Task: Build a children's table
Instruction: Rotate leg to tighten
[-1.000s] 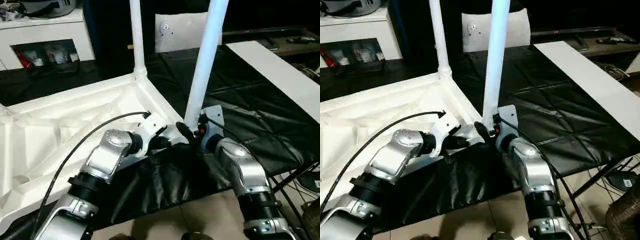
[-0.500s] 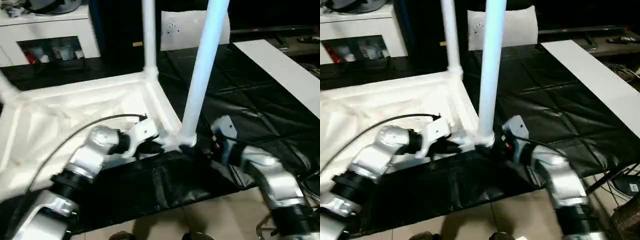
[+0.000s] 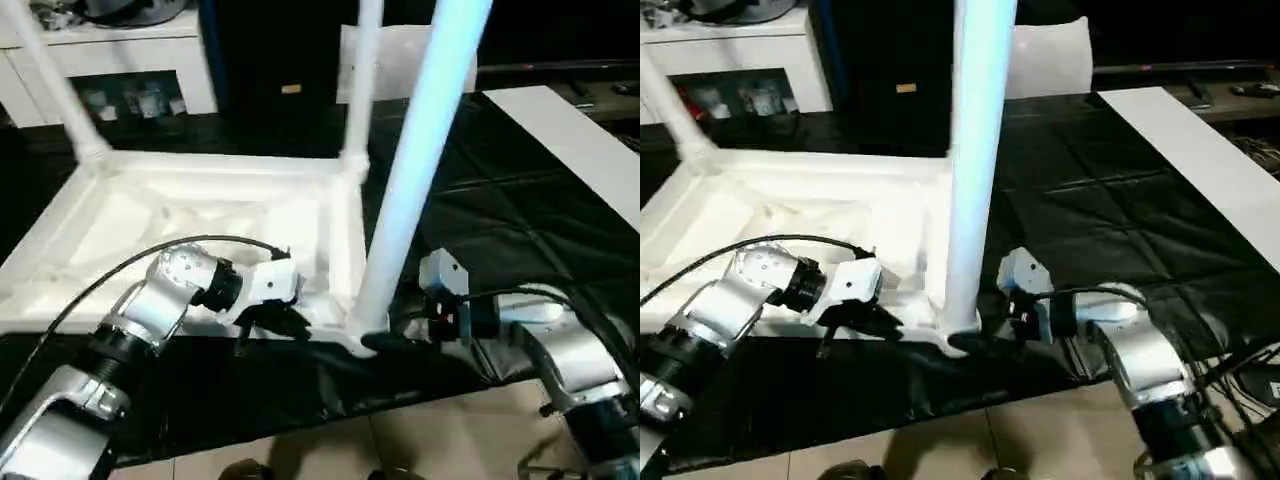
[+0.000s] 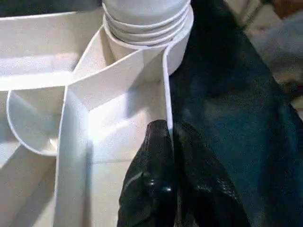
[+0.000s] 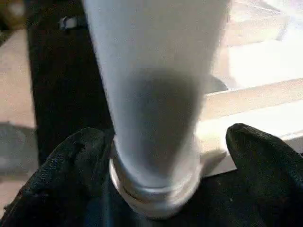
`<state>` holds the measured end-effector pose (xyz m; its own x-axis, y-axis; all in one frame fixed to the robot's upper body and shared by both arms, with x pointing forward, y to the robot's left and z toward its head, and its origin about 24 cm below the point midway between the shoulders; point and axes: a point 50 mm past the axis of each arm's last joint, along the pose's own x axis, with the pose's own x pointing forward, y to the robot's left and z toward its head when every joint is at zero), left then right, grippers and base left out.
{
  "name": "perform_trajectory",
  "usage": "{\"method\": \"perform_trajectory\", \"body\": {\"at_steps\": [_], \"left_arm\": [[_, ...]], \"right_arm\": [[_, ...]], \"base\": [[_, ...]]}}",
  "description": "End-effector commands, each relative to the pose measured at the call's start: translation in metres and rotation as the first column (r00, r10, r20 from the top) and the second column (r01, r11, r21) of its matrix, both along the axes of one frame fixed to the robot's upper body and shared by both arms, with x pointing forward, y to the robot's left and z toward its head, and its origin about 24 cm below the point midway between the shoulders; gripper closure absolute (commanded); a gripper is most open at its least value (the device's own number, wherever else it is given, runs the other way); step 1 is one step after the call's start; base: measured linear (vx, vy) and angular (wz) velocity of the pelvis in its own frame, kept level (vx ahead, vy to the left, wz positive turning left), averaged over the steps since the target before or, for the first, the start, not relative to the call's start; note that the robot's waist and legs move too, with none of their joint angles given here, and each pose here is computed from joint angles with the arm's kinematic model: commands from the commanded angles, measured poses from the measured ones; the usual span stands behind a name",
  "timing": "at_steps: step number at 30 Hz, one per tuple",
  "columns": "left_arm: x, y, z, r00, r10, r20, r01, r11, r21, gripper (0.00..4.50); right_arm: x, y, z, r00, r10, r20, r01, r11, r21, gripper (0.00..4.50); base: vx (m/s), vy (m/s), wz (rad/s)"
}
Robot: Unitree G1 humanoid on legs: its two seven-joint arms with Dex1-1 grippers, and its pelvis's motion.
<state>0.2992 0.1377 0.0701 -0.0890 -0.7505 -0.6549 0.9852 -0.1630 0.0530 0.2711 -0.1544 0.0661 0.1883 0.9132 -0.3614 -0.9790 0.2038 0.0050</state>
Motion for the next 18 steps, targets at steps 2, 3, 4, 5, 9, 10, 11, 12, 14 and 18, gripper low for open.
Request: {"method": "perform_trajectory", "body": {"at_steps": [2,3,4,5,9,10,11,12,14,18], "left_arm": [[-0.006,-0.008,-0.001,0.992,-0.121,-0.023,0.122,0.992,0.04,4.5],[-0.006,-0.008,-0.001,0.992,-0.124,-0.024,0.125,0.991,0.04,4.5],[-0.006,-0.009,-0.001,0.991,-0.133,-0.025,0.134,0.99,0.041,4.5],[-0.006,-0.009,-0.001,0.99,-0.141,-0.025,0.142,0.989,0.043,4.5],[-0.005,-0.012,-0.001,0.985,-0.17,-0.022,0.171,0.984,0.051,4.5],[-0.005,-0.012,-0.002,0.984,-0.174,-0.023,0.175,0.983,0.051,4.5],[-0.005,-0.012,-0.002,0.984,-0.178,-0.024,0.179,0.983,0.051,4.5],[-0.005,-0.013,-0.002,0.983,-0.182,-0.024,0.183,0.982,0.051,4.5],[-0.005,-0.013,-0.003,0.983,-0.183,-0.023,0.184,0.982,0.053,4.5],[-0.005,-0.013,-0.004,0.982,-0.187,-0.018,0.188,0.98,0.06,4.5]], "right_arm": [[-0.001,0.003,0.002,0.997,0.077,-0.017,-0.077,0.997,-0.01,0.19],[-0.002,0.003,0.002,0.997,0.081,-0.02,-0.081,0.997,-0.009,0.19],[-0.002,0.004,0.002,0.995,0.092,-0.029,-0.092,0.996,-0.006,0.29],[-0.002,0.005,0.002,0.994,0.103,-0.037,-0.103,0.995,-0.004,0.45],[-0.002,0.008,0.002,0.989,0.136,-0.05,-0.136,0.991,0.009,0.59],[-0.002,0.009,0.002,0.988,0.146,-0.054,-0.145,0.989,0.012,0.78],[-0.002,0.011,0.001,0.986,0.155,-0.058,-0.155,0.988,0.014,0.89],[-0.003,0.012,0.001,0.984,0.165,-0.061,-0.164,0.986,0.013,0.89],[-0.003,0.012,0.001,0.983,0.171,-0.066,-0.171,0.985,0.013,1.08],[-0.004,0.014,-0.002,0.978,0.194,-0.081,-0.195,0.981,0.003,1.42]], "base": [[0.0,0.0,0.0],[0.0,0.0,0.0],[0.0,0.0,0.0],[0.0,0.0,0.0],[0.0,0.0,0.0],[0.0,0.0,0.0],[0.0,0.0,0.0],[0.0,0.0,0.0],[0.0,0.0,0.0],[0.0,0.0,0.0]]}}
